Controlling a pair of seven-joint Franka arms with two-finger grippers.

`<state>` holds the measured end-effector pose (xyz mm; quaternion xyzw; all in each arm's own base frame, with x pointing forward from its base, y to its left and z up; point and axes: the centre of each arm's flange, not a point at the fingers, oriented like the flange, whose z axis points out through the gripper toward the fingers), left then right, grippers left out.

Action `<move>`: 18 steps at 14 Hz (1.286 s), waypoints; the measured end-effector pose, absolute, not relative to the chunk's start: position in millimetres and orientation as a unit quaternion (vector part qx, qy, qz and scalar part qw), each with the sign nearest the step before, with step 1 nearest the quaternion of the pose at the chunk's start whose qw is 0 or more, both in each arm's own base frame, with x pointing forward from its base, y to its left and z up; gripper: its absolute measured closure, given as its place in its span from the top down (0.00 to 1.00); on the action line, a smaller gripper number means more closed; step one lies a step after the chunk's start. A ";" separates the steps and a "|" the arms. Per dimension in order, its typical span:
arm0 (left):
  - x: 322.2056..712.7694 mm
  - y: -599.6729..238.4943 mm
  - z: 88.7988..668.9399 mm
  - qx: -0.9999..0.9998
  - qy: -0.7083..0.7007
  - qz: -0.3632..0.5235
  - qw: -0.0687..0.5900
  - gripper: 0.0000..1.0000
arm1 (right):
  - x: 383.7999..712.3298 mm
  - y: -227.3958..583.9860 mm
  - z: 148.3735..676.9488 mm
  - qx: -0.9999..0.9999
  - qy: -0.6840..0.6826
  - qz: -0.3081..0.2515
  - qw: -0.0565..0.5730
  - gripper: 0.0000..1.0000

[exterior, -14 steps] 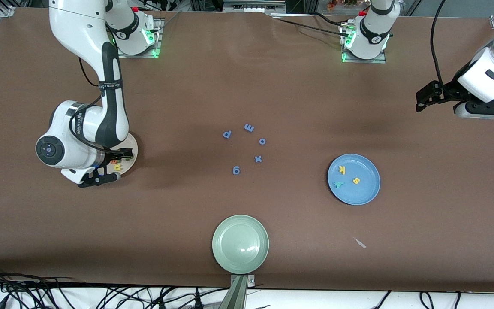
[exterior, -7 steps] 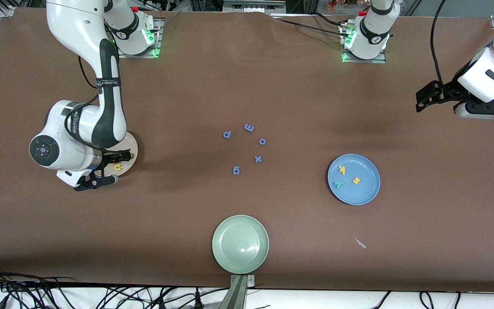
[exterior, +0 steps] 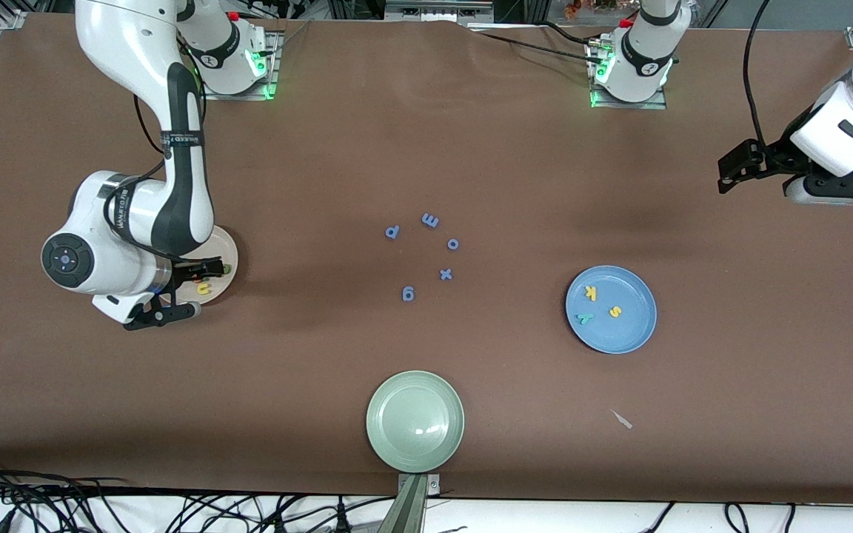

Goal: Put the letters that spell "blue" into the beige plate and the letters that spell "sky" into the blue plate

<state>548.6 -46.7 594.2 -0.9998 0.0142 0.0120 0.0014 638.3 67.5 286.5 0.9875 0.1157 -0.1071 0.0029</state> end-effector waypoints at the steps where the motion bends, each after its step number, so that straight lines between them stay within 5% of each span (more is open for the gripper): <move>1: 548.6 -46.7 594.2 -1.000 0.014 0.012 0.001 1.00 | 638.7 68.3 287.3 0.988 0.116 -0.106 0.003 1.00; 18: 548.7 -46.4 594.2 -1.000 0.014 0.012 0.001 1.00 | 630.2 99.2 402.4 0.989 0.066 -0.128 0.030 1.00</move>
